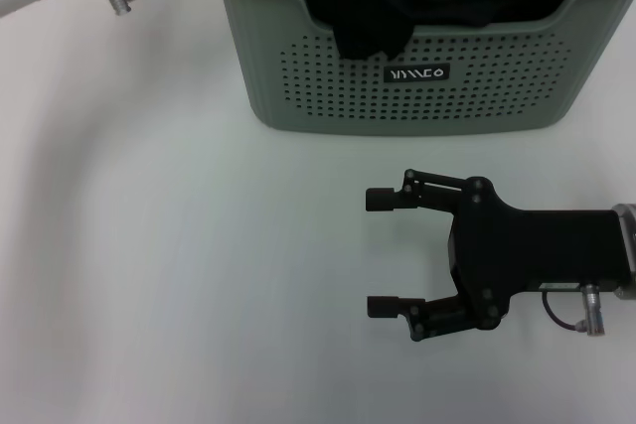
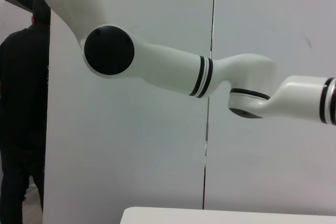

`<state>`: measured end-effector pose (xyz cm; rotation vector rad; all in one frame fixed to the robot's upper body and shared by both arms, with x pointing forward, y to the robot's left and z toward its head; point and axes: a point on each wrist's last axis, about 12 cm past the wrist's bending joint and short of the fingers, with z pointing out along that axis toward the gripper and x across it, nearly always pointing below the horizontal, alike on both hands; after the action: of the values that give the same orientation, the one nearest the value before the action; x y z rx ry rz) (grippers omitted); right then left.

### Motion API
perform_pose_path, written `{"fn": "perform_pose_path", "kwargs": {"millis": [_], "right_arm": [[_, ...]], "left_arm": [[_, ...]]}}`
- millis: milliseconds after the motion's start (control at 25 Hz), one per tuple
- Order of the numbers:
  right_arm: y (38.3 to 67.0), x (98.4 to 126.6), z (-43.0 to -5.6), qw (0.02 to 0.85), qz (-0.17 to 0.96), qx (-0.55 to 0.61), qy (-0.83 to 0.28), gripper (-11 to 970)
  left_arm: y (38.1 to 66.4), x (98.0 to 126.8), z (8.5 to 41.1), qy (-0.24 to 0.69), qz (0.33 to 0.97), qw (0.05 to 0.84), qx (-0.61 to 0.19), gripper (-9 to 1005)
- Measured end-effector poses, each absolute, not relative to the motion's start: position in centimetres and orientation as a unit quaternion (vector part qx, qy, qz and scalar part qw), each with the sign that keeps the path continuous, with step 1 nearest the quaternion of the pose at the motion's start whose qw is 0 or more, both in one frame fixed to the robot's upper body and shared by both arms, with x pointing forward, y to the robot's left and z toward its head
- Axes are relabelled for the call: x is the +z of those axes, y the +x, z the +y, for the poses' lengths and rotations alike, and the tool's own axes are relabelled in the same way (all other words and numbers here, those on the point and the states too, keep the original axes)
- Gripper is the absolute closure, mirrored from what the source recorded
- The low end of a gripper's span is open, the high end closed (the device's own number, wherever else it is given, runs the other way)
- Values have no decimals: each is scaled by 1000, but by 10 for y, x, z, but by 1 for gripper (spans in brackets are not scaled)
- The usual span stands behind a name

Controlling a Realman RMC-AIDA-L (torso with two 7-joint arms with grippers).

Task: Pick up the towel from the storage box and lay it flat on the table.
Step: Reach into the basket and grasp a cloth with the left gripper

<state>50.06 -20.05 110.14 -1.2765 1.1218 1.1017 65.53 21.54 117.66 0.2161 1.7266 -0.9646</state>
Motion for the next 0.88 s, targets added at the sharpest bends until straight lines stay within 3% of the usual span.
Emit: {"fn": "perform_pose_path", "kwargs": {"millis": [600, 880], "right_arm": [[501, 1099, -201, 533, 472, 461, -530, 88], [498, 1098, -202, 531, 471, 465, -529, 88]], "left_arm": [[653, 1178, 188, 126, 730, 522, -423, 324], [649, 1178, 183, 145, 722, 523, -428, 585]]}}
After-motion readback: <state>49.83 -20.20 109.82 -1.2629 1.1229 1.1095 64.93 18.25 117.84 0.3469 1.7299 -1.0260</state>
